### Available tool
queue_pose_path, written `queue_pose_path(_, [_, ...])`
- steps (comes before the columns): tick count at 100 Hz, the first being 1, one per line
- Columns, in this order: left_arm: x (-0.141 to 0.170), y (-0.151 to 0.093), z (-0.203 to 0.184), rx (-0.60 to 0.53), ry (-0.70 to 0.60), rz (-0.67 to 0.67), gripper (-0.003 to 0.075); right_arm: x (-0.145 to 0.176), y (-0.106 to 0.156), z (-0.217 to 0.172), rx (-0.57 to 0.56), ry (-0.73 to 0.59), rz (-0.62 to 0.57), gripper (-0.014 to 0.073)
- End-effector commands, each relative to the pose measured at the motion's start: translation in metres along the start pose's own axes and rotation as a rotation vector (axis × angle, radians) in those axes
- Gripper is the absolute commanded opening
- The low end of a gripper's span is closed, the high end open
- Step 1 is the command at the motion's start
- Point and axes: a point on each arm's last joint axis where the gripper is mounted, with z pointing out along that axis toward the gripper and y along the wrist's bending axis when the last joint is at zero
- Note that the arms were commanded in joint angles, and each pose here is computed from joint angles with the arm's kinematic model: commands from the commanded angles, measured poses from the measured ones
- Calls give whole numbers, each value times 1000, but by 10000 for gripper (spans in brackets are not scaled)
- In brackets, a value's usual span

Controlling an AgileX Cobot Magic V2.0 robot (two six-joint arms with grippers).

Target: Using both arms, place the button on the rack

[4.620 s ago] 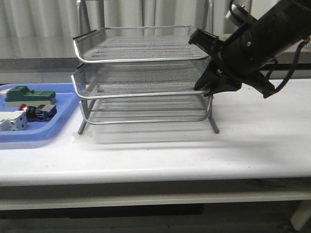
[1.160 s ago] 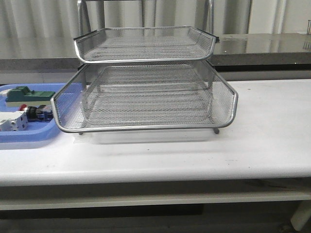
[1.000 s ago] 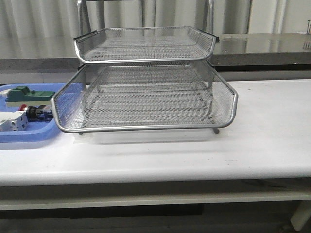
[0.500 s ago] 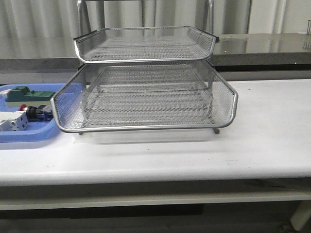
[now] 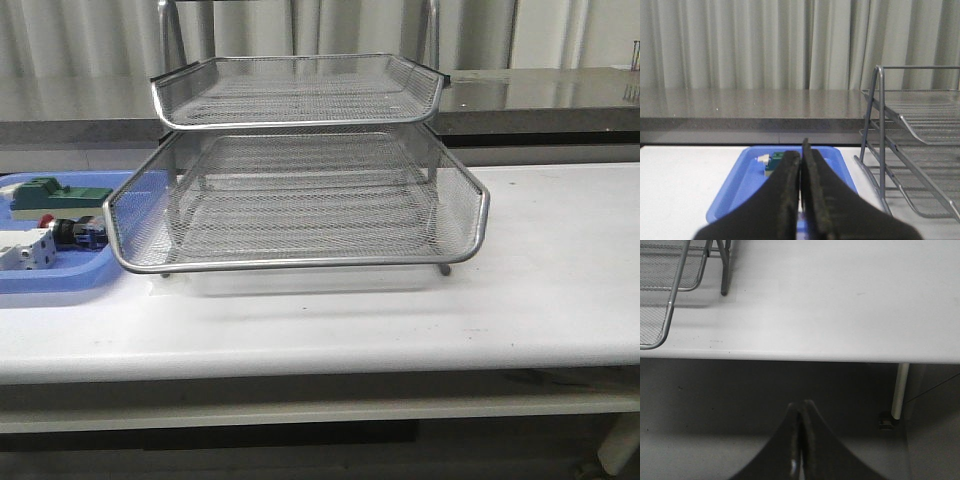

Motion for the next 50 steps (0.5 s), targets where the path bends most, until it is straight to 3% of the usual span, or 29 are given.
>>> queue_pose_path(1, [-21, -1, -2, 5, -42, -49, 4, -12, -2, -8, 13, -91, -2, -68])
queue_pose_path(25, [-60, -6, 17, 18, 210, -75, 4, -12, -2, -8, 13, -91, -2, -68])
queue_pose_path(50, [-97, -11, 81, 27, 488, -89, 4, -12, -2, -8, 13, -91, -2, -68])
